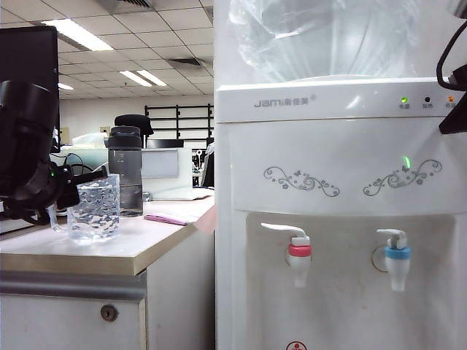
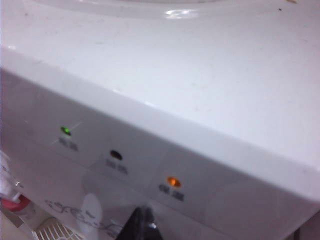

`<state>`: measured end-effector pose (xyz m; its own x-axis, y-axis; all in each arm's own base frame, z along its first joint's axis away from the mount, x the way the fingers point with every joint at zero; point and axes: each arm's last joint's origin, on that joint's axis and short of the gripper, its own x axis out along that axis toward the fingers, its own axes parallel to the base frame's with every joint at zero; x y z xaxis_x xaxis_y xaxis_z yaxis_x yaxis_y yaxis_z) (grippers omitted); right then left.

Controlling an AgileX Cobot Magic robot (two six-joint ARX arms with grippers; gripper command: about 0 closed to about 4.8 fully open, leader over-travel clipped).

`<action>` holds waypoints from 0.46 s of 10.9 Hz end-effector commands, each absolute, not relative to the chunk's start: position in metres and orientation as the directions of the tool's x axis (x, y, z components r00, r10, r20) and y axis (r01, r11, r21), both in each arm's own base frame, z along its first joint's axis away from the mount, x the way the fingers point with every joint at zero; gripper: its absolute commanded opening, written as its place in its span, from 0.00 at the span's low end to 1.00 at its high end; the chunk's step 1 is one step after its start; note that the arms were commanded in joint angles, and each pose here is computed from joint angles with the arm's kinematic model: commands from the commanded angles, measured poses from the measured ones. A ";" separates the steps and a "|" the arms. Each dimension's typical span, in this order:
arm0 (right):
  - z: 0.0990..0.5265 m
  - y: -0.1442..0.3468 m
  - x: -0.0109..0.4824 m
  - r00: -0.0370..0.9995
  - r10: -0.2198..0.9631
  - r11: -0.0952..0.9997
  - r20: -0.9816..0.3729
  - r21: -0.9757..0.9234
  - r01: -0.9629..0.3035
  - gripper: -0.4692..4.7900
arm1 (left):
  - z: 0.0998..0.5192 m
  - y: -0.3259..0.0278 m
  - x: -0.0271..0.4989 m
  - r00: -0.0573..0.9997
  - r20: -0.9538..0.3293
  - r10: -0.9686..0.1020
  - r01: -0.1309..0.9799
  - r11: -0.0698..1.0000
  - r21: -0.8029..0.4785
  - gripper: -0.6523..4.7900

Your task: Pick up the plastic mug from the left desk, go to the cold water outlet of the water dispenser, press the vertical switch to get some water, then put the mug back on the desk.

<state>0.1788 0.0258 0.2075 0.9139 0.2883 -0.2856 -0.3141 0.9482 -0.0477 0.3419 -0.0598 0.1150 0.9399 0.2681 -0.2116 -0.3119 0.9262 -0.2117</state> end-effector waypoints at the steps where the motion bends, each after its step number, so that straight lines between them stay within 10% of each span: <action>1: 0.216 0.022 0.182 0.951 0.210 0.969 -0.227 -0.077 -0.233 0.09 | 0.125 -0.064 0.337 0.939 -0.247 0.239 -0.291 0.936 -0.199 0.29; 5: 0.216 0.022 0.182 0.951 0.210 0.970 -0.228 -0.077 -0.233 0.09 | 0.118 -0.073 0.322 0.932 -0.291 0.218 -0.280 0.940 -0.194 0.28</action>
<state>0.1789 0.0258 0.2074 0.9139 0.2880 -0.2860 -0.3137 0.9483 -0.0478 0.3236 -0.0736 0.1159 0.9286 0.2167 -0.3013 -0.2802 0.9417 -0.1863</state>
